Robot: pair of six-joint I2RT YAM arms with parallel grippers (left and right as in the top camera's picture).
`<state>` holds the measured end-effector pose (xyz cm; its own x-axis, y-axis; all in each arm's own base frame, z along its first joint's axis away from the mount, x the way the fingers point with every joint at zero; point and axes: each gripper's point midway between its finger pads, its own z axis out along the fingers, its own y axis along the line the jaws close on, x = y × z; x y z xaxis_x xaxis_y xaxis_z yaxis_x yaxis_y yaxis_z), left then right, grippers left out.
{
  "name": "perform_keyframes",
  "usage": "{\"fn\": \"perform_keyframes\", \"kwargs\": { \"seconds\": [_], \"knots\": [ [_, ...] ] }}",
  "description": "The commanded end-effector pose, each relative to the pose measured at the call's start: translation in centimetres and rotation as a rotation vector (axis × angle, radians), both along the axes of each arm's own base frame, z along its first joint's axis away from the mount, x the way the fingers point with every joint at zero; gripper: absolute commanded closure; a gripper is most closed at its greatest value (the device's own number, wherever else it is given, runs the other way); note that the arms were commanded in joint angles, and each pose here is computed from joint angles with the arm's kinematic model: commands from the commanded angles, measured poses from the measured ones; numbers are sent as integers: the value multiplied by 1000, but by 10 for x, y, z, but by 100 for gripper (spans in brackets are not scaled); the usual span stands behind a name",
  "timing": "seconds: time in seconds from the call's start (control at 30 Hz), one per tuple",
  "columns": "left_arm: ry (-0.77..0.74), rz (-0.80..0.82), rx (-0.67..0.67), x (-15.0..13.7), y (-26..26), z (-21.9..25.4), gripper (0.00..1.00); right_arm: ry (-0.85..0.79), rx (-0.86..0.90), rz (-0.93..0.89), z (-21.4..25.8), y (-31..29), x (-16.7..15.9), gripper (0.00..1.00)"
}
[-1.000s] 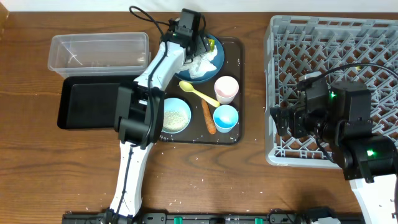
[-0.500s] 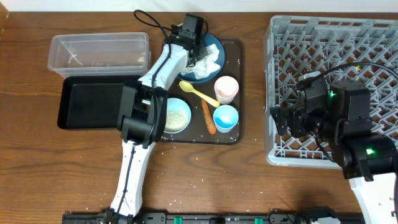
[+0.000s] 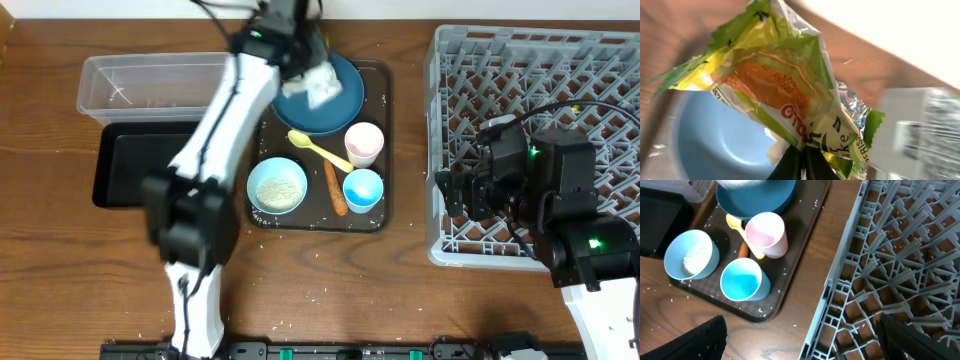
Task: Sort waste into correct bins and load items into the dishwasher rack
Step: 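Carry wrapper and tissue left and drop into clear plastic bin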
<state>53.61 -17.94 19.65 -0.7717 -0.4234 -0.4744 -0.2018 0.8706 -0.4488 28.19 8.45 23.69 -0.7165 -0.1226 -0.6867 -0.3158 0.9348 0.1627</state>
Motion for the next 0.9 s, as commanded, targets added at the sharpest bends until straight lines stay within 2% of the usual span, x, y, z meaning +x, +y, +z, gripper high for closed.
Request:
{"fn": "perform_keyframes", "kwargs": {
  "seconds": [0.0,0.23,0.37,0.5,0.67,0.87],
  "knots": [
    [-57,24,54,-7,31,38,94,-19,1,24,7,5,1,8],
    [-20,190,266,-10,137,39,94,-20,1,24,7,5,2,9],
    [2,121,416,-4,183,26,94,-15,0,24,5,5,3,10],
    [59,-30,569,-2,221,0,94,-9,0,24,4,5,4,11],
    [144,-113,631,-3,251,-36,94,-5,-1,24,1,6,8,11],
    [216,-129,627,-12,260,-58,94,3,3,18,0,6,9,11]
  ]
}}
